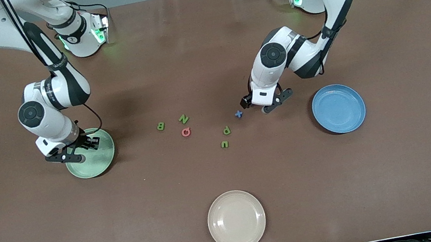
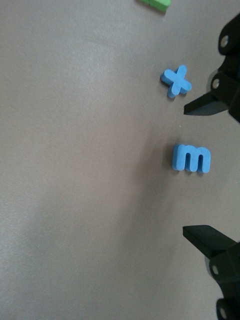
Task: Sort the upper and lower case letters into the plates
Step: 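Open the right gripper to drop the G into the green plate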
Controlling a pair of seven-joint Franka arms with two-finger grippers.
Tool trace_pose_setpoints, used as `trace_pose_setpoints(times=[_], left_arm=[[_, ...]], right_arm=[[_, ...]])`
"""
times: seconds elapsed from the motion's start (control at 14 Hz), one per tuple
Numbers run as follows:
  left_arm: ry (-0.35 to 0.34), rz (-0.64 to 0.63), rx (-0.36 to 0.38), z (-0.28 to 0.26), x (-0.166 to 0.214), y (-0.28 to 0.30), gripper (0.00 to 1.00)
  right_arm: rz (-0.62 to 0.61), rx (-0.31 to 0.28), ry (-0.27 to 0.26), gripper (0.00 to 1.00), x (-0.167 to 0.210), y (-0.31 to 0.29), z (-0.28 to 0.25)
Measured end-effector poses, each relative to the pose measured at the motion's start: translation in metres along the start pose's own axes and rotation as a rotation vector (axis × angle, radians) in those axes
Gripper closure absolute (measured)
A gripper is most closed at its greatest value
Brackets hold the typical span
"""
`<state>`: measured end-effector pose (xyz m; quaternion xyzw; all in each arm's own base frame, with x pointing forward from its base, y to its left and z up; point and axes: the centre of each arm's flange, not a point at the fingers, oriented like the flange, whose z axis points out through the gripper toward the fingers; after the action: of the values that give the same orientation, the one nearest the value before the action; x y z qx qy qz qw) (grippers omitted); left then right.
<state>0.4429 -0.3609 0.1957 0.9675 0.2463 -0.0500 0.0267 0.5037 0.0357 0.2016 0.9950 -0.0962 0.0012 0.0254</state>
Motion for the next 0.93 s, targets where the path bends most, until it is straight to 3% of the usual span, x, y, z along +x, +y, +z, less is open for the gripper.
trace_pose_setpoints(times=[0.07, 0.14, 0.57, 0.78, 0.93], left_arm=[[-0.005, -0.001, 0.004, 0.003, 0.0, -0.001, 0.03], [-0.01, 0.0, 0.009, 0.007, -0.001, -0.001, 0.04], [0.015, 0.015, 0.019, 0.018, -0.002, 0.005, 0.1], [0.015, 0.015, 0.021, 0.021, -0.003, 0.007, 0.12], [0.01, 0.016, 0.024, 0.024, -0.004, 0.007, 0.23]], right_arm=[[0.0, 0.0, -0.002, 0.66, -0.001, 0.0, 0.001], [0.0, -0.001, -0.003, 0.59, -0.001, 0.0, 0.001], [0.017, 0.016, -0.023, 0.0, 0.012, -0.017, -0.023], [0.109, 0.113, -0.033, 0.0, 0.019, -0.08, -0.061], [0.163, 0.142, -0.041, 0.0, 0.005, -0.135, -0.07]])
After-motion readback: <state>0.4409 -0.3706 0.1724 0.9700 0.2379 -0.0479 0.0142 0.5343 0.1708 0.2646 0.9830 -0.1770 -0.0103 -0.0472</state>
